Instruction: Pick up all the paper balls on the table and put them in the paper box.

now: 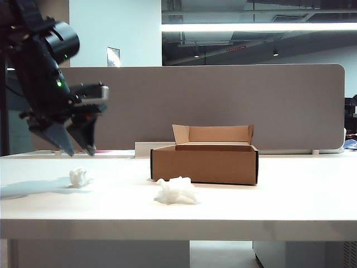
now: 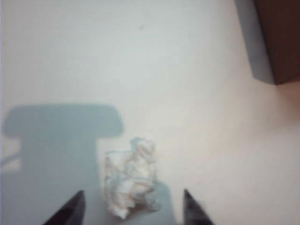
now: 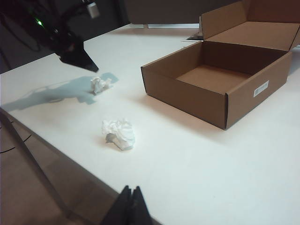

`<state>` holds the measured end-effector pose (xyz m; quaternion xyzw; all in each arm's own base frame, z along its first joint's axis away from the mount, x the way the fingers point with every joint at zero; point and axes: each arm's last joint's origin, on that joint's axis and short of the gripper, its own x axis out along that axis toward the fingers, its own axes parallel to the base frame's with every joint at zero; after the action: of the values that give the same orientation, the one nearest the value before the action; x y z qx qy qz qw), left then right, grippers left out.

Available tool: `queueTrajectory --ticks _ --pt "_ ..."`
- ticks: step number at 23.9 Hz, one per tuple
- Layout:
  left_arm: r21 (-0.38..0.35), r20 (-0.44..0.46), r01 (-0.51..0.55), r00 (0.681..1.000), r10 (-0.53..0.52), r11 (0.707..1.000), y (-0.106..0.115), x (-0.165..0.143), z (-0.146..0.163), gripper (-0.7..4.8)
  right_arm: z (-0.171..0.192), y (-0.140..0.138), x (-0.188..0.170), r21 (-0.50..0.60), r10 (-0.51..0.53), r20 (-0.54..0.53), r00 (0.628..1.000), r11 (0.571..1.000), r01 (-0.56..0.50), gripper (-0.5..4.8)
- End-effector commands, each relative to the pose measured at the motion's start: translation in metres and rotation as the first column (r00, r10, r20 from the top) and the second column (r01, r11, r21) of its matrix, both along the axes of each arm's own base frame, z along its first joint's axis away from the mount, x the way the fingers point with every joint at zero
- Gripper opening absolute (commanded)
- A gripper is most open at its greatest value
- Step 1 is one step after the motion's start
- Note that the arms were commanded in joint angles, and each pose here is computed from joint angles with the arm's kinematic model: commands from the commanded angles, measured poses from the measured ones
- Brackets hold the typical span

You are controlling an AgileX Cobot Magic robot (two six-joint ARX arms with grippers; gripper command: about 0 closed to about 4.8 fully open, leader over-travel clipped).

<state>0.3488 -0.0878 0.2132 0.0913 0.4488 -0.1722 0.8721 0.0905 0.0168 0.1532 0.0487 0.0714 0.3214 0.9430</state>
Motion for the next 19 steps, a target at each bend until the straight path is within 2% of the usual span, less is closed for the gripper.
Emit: queueTrajectory --ticks 1,7,9,11,12,16,19 --pt "0.018 -0.039 0.008 0.999 -0.007 1.0 -0.004 0.004 -0.013 3.19 0.0 0.0 0.0 0.001 -0.002 0.012 1.0 1.0 0.002 -0.05" --pt "0.078 -0.047 -0.021 0.999 0.024 0.997 -0.006 0.012 -0.033 3.14 0.0 0.0 0.0 0.0 -0.002 0.012 1.0 1.0 0.002 -0.05" --pt "0.079 -0.052 -0.02 0.998 0.024 0.997 -0.007 0.014 -0.039 2.47 0.0 0.0 0.0 0.0 -0.002 0.012 1.0 1.0 0.002 -0.05" --pt "0.08 -0.056 -0.02 0.998 0.024 0.997 -0.007 0.015 -0.041 1.0 0.0 0.0 0.0 0.0 -0.003 0.012 1.0 1.0 0.003 -0.05" --pt "0.079 -0.051 -0.02 0.998 0.024 0.997 -0.007 0.015 -0.041 0.52 0.0 0.0 0.0 0.0 -0.003 0.012 1.0 1.0 0.003 -0.05" --pt "0.064 -0.017 -0.019 1.0 0.02 0.998 -0.008 0.016 -0.034 0.46 0.0 0.0 0.0 0.0 -0.003 0.012 1.0 1.0 0.003 -0.05" --pt "0.033 0.051 -0.002 0.999 0.0 0.999 -0.013 0.015 -0.019 0.47 0.0 0.0 0.0 0.0 -0.003 0.012 1.0 1.0 0.003 -0.05"
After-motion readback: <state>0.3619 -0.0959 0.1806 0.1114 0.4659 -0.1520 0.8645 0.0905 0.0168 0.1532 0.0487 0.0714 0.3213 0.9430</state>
